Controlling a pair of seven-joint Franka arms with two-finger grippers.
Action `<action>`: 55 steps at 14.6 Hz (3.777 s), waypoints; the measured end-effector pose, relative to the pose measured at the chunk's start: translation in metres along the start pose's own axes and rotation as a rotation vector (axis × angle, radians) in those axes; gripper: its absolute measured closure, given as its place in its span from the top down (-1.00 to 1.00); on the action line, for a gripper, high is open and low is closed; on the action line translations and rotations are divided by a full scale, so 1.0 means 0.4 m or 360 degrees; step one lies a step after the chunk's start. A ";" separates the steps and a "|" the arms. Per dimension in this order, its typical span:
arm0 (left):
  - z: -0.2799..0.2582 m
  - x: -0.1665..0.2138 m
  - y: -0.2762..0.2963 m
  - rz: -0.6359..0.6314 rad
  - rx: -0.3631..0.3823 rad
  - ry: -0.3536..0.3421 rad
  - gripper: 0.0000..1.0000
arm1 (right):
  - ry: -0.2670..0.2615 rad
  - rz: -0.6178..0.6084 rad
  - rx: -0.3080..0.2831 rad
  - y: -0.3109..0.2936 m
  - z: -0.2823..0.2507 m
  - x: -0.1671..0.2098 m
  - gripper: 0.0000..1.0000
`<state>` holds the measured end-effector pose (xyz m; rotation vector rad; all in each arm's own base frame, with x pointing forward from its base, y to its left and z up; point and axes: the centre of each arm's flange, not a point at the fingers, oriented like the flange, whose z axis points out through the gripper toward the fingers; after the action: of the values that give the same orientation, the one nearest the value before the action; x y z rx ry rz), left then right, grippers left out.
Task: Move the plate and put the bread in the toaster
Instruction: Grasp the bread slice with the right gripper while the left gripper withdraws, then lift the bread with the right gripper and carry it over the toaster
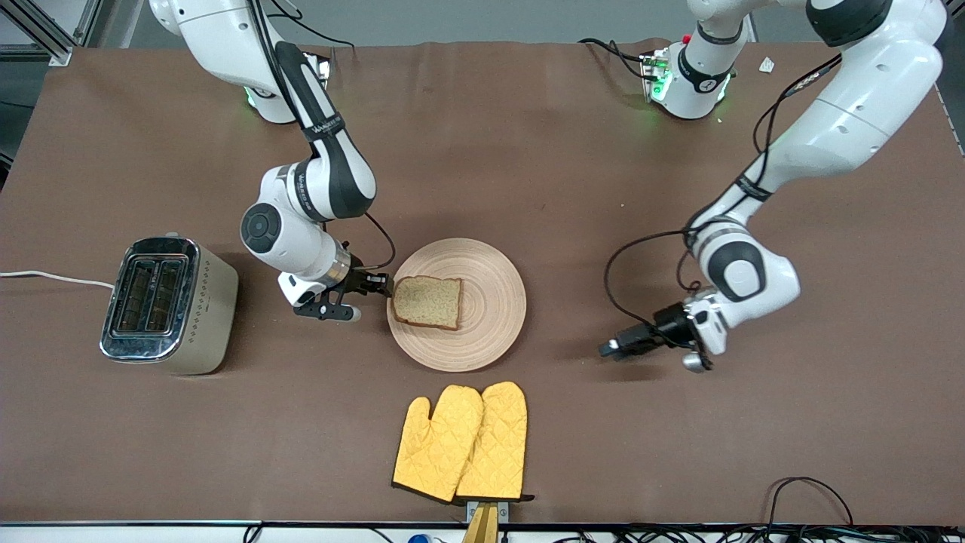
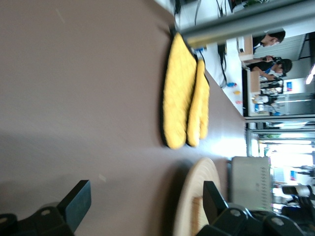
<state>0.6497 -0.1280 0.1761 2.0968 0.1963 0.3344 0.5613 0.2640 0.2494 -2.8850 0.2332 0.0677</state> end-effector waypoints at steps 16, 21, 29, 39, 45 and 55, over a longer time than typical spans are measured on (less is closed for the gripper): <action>-0.537 0.283 0.222 0.0250 0.0721 -0.0288 1.00 | 0.0045 0.0007 -0.0037 -0.055 0.070 -0.024 -0.40; -0.569 0.247 0.347 0.0333 0.0998 -0.0416 1.00 | 0.0061 0.0008 -0.0044 -0.064 0.086 -0.030 -0.47; -0.582 0.115 0.647 0.0378 0.1419 -0.0510 1.00 | 0.0071 0.0010 -0.0045 -0.092 0.098 -0.051 -0.89; -0.755 0.013 0.819 0.0350 0.1675 -0.0472 1.00 | -0.0163 -0.0002 -0.0113 -0.118 -0.001 -0.004 -0.95; -0.769 -0.043 0.876 0.0356 0.1684 -0.0531 1.00 | -0.0099 -0.0219 -0.0695 -0.212 -0.264 0.036 -0.95; -0.771 -0.058 0.898 0.0402 0.1677 -0.0535 1.00 | 0.0097 -0.0148 -0.1537 -0.053 -0.587 0.071 -0.95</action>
<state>0.5329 -0.0711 0.6321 3.1897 -0.1391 -0.0116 0.5990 0.2221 0.4799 -3.8580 0.0802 0.0954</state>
